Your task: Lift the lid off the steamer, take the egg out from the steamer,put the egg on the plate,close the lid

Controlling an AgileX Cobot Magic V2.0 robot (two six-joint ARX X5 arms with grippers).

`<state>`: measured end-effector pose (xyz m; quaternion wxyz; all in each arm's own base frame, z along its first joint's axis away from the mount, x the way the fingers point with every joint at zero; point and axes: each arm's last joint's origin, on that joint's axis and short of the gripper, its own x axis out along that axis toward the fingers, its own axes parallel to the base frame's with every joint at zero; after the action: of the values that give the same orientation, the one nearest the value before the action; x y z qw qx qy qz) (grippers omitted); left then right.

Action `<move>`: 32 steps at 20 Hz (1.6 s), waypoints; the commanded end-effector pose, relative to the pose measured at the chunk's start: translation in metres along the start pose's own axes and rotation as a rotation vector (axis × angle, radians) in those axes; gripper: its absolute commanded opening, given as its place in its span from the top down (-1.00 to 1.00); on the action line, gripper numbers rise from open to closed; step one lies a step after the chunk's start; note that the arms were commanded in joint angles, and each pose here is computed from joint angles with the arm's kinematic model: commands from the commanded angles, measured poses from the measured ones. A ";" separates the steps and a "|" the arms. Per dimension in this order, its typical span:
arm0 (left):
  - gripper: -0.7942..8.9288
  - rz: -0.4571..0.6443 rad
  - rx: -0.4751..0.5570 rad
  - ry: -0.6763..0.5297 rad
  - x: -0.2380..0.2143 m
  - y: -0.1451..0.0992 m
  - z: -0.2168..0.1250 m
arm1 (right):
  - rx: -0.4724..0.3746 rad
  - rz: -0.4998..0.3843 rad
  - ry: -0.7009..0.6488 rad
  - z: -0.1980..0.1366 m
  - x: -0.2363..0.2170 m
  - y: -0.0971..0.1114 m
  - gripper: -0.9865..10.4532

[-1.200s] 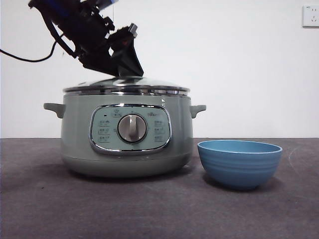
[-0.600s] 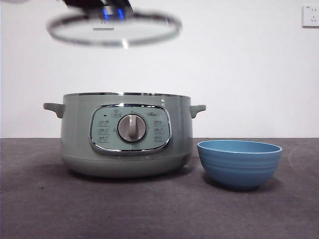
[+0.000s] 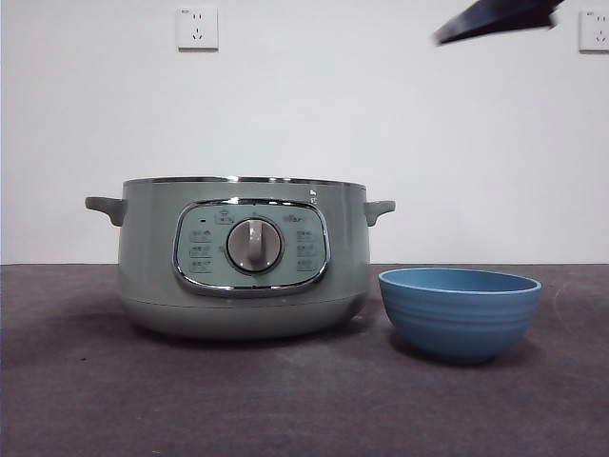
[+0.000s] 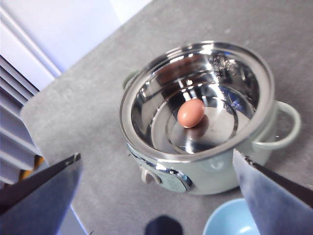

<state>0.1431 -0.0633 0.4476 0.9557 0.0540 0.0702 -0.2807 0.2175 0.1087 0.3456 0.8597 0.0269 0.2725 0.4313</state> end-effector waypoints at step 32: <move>0.85 0.001 -0.011 -0.068 -0.074 -0.014 -0.002 | -0.114 -0.215 0.297 0.011 0.255 -0.016 -0.21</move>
<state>0.0799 -0.0379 0.4484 0.9557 0.0459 0.0757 -0.2808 0.3549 0.2908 0.2438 0.8537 -0.1084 0.3693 0.3509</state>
